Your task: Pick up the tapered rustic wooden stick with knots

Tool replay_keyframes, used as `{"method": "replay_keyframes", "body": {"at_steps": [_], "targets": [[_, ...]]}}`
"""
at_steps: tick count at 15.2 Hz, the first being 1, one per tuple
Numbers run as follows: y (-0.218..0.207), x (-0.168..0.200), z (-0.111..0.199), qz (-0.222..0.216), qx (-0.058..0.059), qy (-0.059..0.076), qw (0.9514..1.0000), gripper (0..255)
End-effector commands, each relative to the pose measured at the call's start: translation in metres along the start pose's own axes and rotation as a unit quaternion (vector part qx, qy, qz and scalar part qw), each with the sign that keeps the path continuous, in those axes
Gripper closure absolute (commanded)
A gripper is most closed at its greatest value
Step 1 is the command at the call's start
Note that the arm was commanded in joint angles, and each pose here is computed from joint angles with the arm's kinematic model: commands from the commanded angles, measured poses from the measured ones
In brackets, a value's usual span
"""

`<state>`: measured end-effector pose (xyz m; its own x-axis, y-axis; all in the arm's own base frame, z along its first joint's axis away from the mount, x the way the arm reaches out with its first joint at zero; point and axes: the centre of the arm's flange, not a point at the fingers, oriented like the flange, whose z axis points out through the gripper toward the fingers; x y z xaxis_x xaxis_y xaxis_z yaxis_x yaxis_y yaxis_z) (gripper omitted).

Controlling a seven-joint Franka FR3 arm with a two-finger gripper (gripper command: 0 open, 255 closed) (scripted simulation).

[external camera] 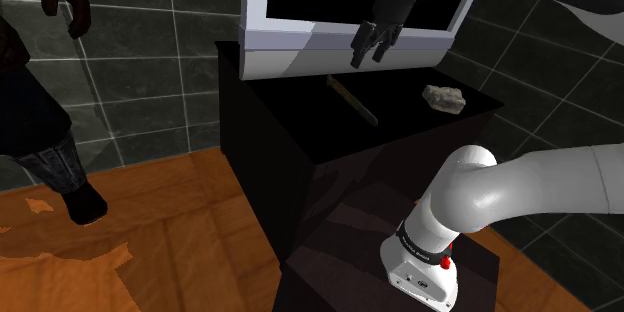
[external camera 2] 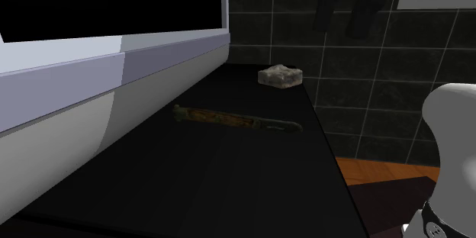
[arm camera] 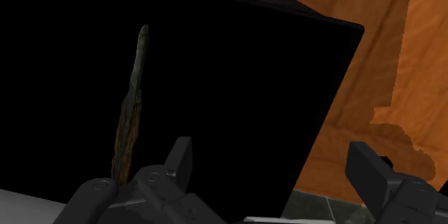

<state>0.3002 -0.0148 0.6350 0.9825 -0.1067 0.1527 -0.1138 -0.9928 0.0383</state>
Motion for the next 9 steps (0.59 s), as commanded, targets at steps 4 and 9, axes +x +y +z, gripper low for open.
{"method": "replay_keyframes", "body": {"at_steps": [4, 9], "targets": [[0.024, 0.020, 0.026, 0.019, 0.000, -0.009, 0.9998, 0], [0.067, 0.050, 0.070, 0.051, 0.000, -0.023, 0.9985, 0]]}}
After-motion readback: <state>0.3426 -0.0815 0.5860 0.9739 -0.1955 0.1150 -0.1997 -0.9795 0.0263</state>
